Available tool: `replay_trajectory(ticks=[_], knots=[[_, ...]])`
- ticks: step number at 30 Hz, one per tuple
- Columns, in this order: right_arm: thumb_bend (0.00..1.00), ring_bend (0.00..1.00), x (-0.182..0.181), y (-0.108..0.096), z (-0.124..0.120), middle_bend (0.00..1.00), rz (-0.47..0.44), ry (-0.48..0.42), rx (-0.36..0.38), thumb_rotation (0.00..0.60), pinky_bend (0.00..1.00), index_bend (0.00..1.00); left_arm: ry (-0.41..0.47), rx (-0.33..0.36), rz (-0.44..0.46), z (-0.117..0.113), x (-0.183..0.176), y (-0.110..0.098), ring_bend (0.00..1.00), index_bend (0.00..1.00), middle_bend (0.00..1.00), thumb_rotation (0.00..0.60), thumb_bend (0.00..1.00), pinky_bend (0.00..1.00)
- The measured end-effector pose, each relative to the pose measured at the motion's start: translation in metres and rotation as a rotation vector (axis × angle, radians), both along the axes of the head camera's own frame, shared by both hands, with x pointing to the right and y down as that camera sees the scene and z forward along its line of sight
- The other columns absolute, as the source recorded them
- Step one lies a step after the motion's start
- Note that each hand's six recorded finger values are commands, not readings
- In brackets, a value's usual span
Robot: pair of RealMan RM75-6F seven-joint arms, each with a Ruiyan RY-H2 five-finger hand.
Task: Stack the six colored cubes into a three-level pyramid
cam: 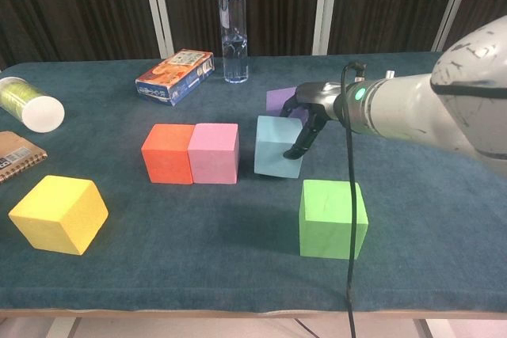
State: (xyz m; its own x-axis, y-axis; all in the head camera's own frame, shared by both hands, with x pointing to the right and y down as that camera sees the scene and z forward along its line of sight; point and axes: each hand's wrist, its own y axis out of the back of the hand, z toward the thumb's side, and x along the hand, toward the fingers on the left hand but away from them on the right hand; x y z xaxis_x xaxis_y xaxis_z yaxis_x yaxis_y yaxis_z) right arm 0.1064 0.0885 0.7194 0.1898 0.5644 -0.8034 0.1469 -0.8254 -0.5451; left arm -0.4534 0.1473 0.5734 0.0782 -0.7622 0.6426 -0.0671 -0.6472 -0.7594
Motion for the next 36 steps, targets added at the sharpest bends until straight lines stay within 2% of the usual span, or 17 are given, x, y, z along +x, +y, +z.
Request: replay_trajectory(ticks=[10, 36], knots=[[0.21, 0.00, -0.003, 0.003, 0.001, 0.01, -0.002, -0.005, -0.006, 0.600, 0.00, 0.50, -0.001, -0.001, 0.000, 0.000, 0.000, 0.001, 0.00, 0.10, 0.06, 0.600, 0.04, 0.10], [0.21, 0.00, 0.012, 0.003, -0.024, 0.01, 0.004, 0.000, 0.055, 0.600, 0.00, 0.51, 0.010, -0.008, 0.004, 0.001, -0.001, 0.002, 0.00, 0.09, 0.06, 0.600, 0.04, 0.10]])
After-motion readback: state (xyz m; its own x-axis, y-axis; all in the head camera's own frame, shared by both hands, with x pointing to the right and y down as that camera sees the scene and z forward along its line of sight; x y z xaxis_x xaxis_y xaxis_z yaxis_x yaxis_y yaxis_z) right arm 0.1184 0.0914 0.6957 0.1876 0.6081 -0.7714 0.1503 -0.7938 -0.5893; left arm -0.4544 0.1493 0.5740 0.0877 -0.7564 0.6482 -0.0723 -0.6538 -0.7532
